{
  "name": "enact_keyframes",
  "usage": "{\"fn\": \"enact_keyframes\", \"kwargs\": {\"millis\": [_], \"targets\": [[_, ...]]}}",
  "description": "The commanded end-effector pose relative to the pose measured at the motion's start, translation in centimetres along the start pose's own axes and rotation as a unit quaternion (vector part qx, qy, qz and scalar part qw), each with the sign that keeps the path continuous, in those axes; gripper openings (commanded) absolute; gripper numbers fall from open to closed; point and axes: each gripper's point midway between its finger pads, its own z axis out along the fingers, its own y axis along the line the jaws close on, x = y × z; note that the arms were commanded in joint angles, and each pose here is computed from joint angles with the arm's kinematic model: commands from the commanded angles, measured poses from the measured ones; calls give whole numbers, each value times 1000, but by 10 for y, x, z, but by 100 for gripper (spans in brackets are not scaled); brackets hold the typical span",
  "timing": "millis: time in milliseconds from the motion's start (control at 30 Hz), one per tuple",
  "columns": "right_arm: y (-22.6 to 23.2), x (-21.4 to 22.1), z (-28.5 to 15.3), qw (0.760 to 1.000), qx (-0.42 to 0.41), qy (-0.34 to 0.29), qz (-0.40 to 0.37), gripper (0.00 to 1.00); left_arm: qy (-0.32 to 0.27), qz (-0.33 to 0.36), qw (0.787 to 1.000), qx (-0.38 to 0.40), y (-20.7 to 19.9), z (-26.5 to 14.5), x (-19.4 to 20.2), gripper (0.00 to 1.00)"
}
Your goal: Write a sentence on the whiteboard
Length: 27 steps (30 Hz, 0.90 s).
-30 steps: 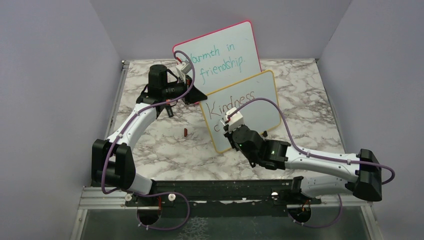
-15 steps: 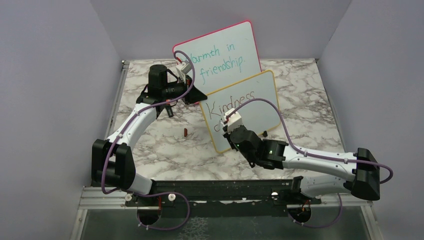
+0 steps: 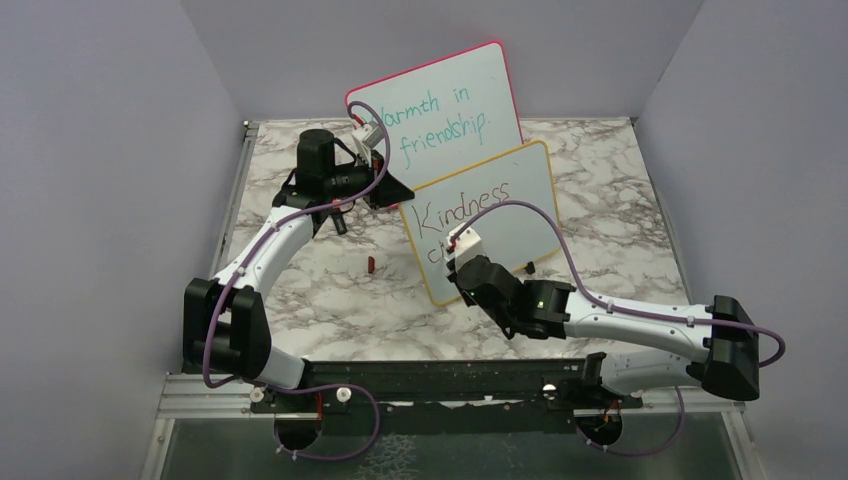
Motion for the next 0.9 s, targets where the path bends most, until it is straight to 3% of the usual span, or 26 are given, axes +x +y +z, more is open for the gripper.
{"fn": "enact_keyframes", "kwargs": {"millis": [0,233,867], "targets": [[4,24,2,999,-9,42,-8,1,36,-26,999,-5,1,6,28,0],[3,26,3,999,-8,45,-9,1,37,-26,999,-6,1,7,29,0],[-15,-12,0,999,38,-32,17,1,37,-26,999,-5,1,7,29,0]]}}
